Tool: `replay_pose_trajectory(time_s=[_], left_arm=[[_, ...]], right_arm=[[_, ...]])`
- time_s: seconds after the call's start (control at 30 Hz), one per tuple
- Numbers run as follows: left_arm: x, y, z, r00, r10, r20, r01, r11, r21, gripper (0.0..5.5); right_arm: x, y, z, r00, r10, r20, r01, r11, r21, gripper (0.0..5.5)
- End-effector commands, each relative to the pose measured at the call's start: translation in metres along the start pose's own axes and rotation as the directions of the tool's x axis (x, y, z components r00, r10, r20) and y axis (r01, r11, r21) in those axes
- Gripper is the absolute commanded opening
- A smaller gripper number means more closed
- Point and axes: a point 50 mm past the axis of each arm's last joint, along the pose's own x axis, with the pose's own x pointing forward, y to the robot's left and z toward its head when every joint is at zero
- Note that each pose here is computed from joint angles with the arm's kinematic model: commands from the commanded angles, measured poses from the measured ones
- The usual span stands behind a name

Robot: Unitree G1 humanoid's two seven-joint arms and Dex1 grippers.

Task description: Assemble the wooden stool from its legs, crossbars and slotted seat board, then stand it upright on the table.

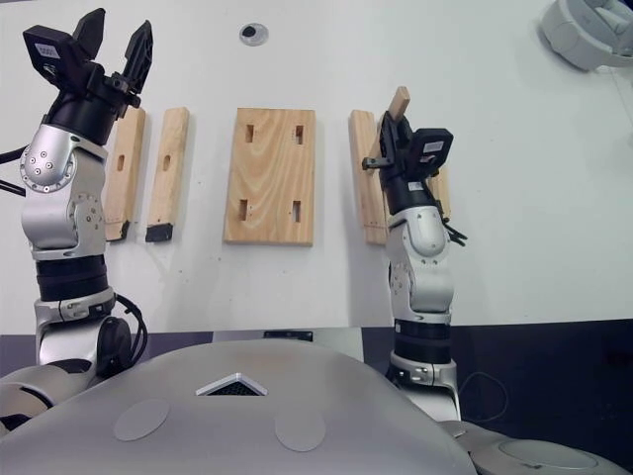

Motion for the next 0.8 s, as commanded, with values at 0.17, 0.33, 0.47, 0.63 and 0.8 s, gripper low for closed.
replay_pose_trajectory(time_s=[0.17, 0.33, 0.47, 0.63, 0.8], left_arm=[[0.007, -0.001, 0.007, 1.0, -0.024, 0.015, 0.024, 1.0, 0.011, 3.19], [0.007, 0.001, 0.009, 0.999, -0.028, 0.019, 0.027, 0.999, 0.018, 3.19], [0.011, -0.006, 0.011, 0.998, -0.055, 0.031, 0.055, 0.998, -0.002, 3.19], [0.031, -0.07, 0.051, 0.846, -0.47, 0.252, 0.533, 0.757, -0.378, 3.19], [0.042, -0.132, 0.066, 0.626, -0.749, 0.216, 0.767, 0.544, -0.339, 3.19]], right_arm=[[-0.018, -0.02, -0.024, 0.999, 0.031, -0.005, -0.032, 0.998, -0.055, 0.42], [-0.011, -0.023, 0.009, 0.988, 0.048, 0.149, -0.058, 0.997, 0.06, 0.42], [0.004, -0.01, 0.06, 0.943, 0.155, 0.294, -0.19, 0.977, 0.093, 0.42], [0.025, -0.005, 0.136, 0.842, 0.227, 0.489, -0.374, 0.899, 0.227, 0.42], [0.046, 0.007, 0.175, 0.784, 0.255, 0.566, -0.488, 0.817, 0.308, 0.42]])
